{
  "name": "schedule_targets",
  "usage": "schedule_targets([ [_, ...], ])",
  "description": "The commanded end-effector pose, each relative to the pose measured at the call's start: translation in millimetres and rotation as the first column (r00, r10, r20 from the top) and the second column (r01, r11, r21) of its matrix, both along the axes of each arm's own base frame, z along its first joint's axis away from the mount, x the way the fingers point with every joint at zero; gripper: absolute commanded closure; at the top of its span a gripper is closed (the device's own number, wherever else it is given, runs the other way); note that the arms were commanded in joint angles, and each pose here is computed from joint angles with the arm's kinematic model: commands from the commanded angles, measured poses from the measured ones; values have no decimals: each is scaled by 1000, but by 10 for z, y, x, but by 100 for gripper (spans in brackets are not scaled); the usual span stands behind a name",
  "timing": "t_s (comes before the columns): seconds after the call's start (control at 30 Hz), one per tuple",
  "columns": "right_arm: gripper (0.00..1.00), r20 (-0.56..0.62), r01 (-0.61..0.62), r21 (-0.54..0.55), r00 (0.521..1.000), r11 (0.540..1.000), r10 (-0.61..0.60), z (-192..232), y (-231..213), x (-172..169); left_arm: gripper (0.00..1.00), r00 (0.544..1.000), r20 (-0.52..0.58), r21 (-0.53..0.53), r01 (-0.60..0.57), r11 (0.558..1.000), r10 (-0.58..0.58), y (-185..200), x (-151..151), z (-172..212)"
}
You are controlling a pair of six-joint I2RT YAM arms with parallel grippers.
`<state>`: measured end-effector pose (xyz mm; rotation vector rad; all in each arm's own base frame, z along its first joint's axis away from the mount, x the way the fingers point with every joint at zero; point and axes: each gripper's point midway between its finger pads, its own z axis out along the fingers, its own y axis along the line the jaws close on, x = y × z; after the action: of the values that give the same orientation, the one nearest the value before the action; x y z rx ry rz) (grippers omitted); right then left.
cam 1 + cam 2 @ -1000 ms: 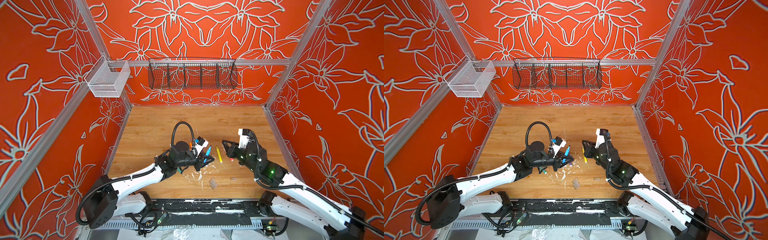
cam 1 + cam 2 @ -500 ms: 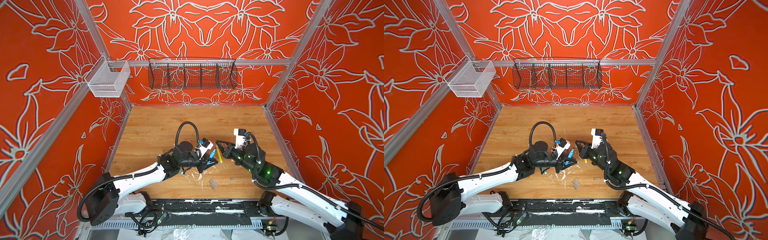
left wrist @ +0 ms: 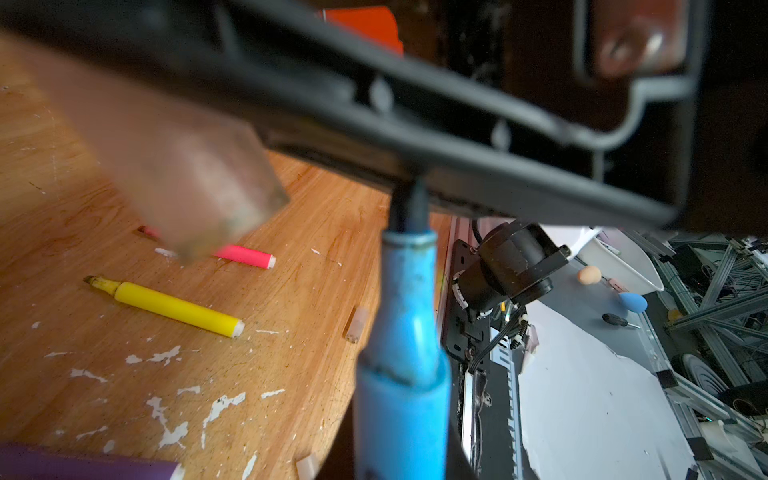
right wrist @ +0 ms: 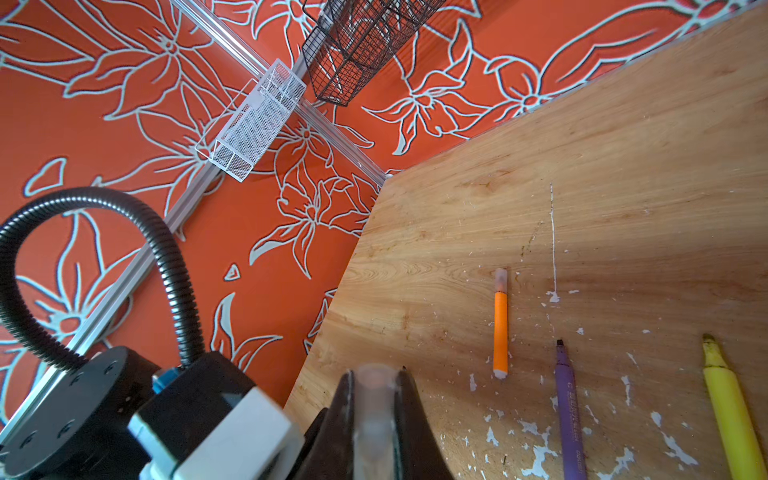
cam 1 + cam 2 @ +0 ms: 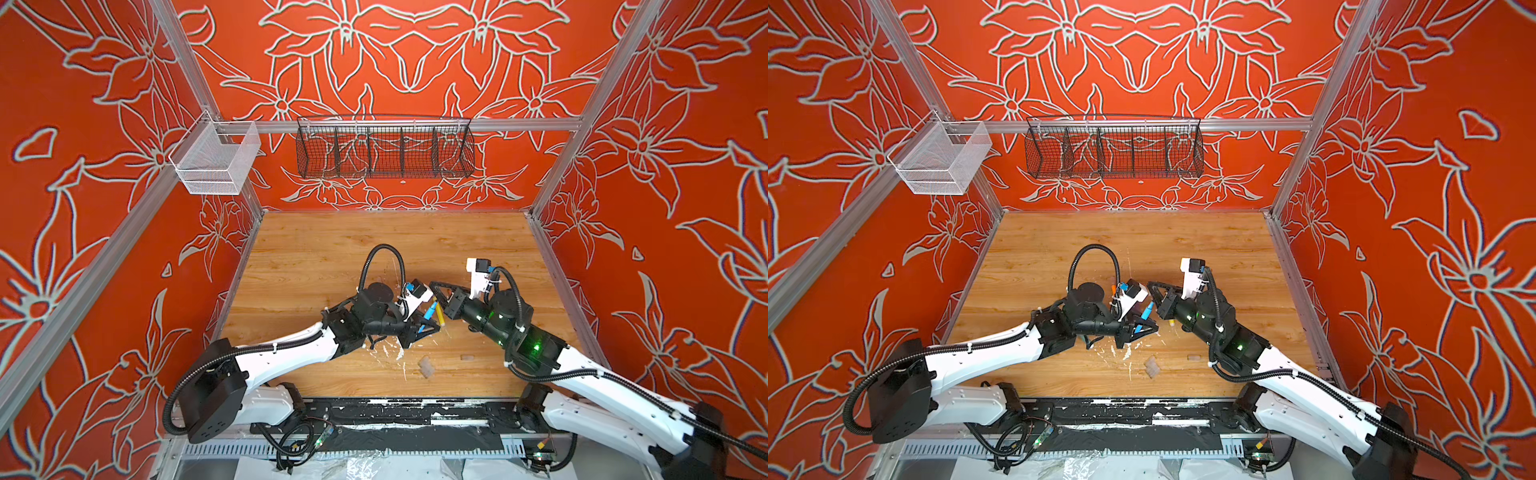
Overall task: Insert the pens into the pen caps
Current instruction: 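Raise the translucent cap with the right gripper above the blue marker tip, then lower the cap onto the blue marker tip held upright by the left gripper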
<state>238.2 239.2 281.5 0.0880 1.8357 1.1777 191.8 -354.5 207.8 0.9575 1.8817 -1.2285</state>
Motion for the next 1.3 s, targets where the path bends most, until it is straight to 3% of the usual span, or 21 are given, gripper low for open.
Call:
schedule_targets([
  [0.0, 98, 27, 8, 37, 1000, 999, -9, 90, -49, -43, 100, 1000, 24, -12, 20, 1000, -20, -38, -22, 60],
  [0.97, 98, 46, -11, 62, 999, 998, 8, 135, -78, -156, 100, 997, 44, 0, -61, 998, 61, 42, 78, 71],
  [1.27, 100, 31, 4, 55, 1000, 998, -6, -2, 16, -157, 100, 994, 7, -40, -105, 994, 105, 90, 121, 163],
])
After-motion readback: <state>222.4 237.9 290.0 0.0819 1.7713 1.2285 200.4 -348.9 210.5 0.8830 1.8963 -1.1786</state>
